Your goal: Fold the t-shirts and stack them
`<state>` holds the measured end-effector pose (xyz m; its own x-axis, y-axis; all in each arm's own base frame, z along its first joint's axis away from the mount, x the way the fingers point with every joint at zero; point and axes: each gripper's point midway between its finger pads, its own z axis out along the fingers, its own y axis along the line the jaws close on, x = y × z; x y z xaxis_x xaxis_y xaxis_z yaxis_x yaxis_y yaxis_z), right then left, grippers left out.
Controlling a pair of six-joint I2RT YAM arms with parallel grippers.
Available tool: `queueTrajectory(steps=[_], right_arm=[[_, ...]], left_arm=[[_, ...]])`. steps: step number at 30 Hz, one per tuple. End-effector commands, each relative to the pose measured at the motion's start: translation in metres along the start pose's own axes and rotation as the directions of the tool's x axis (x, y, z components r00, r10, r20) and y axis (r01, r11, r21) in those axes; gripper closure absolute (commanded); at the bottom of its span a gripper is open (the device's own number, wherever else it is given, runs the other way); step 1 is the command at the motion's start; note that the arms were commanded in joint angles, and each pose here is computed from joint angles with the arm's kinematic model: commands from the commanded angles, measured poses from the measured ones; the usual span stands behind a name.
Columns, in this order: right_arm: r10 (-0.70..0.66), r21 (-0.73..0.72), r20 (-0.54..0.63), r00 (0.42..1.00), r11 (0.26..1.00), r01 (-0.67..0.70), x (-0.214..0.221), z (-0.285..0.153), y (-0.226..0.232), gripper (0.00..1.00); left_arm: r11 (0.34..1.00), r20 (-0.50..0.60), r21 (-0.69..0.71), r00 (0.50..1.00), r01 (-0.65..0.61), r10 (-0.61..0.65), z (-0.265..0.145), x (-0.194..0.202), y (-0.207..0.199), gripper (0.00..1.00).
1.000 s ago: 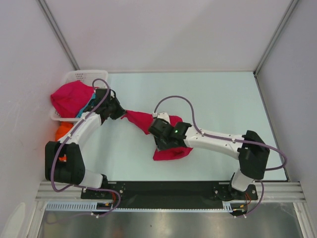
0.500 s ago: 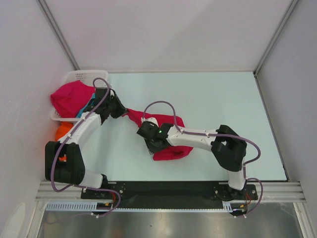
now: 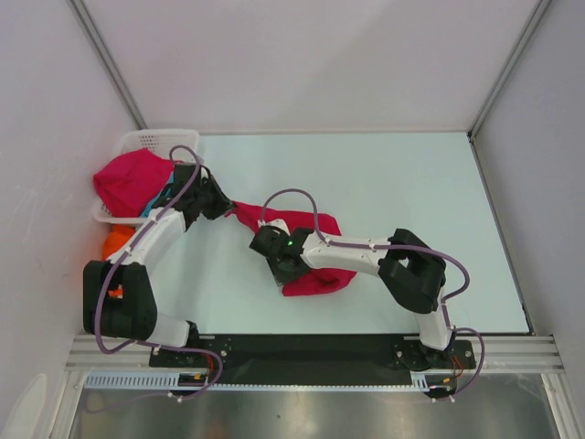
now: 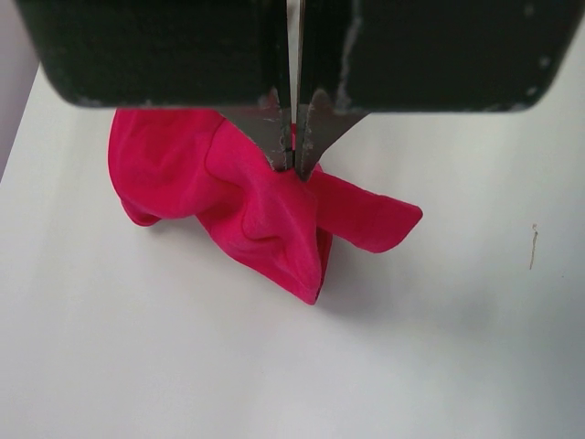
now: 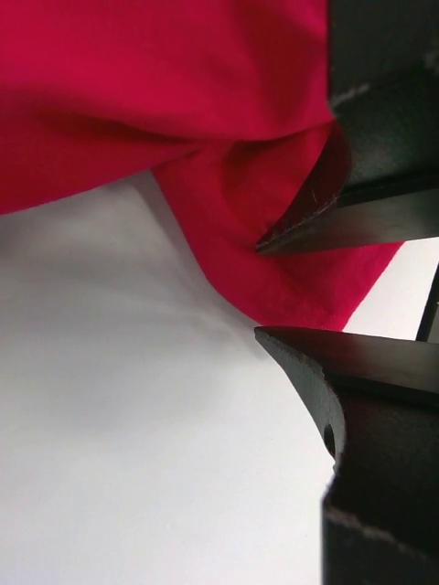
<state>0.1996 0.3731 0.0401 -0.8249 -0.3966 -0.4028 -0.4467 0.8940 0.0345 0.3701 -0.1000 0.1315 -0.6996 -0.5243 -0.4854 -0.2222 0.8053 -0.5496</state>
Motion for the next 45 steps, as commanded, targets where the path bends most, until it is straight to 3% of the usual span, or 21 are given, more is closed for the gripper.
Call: queueTrajectory(steps=[1, 15, 24, 28, 41, 45], right_arm=[[0.007, 0.012, 0.027, 1.000, 1.000, -0.007, -0.007, -0.009, -0.006, 0.59], [0.023, 0.048, -0.008, 1.000, 0.999, -0.022, 0.002, -0.006, -0.018, 0.61], [0.048, 0.034, -0.015, 0.999, 0.998, -0.048, 0.009, -0.009, -0.019, 0.83], [0.076, 0.035, 0.027, 0.997, 0.996, -0.077, 0.008, -0.023, -0.027, 1.00], [0.143, 0.117, 0.230, 0.963, 0.978, -0.173, -0.001, -0.116, -0.087, 1.00], [0.162, 0.102, 0.232, 0.959, 0.976, -0.190, 0.005, -0.124, -0.095, 1.00]], left_arm=[[0.999, 0.040, 0.049, 0.999, -0.016, 0.014, -0.008, -0.009, -0.007, 1.00], [0.998, 0.055, 0.065, 0.998, 0.006, -0.010, -0.016, -0.014, 0.001, 1.00], [0.997, 0.058, 0.080, 0.998, 0.016, -0.020, -0.022, -0.016, 0.003, 1.00], [0.996, 0.072, 0.085, 0.997, 0.019, -0.025, -0.027, -0.020, 0.004, 1.00], [0.996, 0.128, 0.079, 0.991, 0.029, -0.039, -0.059, -0.039, 0.010, 1.00], [0.995, 0.145, 0.102, 0.989, 0.025, -0.040, -0.069, -0.043, 0.008, 1.00]])
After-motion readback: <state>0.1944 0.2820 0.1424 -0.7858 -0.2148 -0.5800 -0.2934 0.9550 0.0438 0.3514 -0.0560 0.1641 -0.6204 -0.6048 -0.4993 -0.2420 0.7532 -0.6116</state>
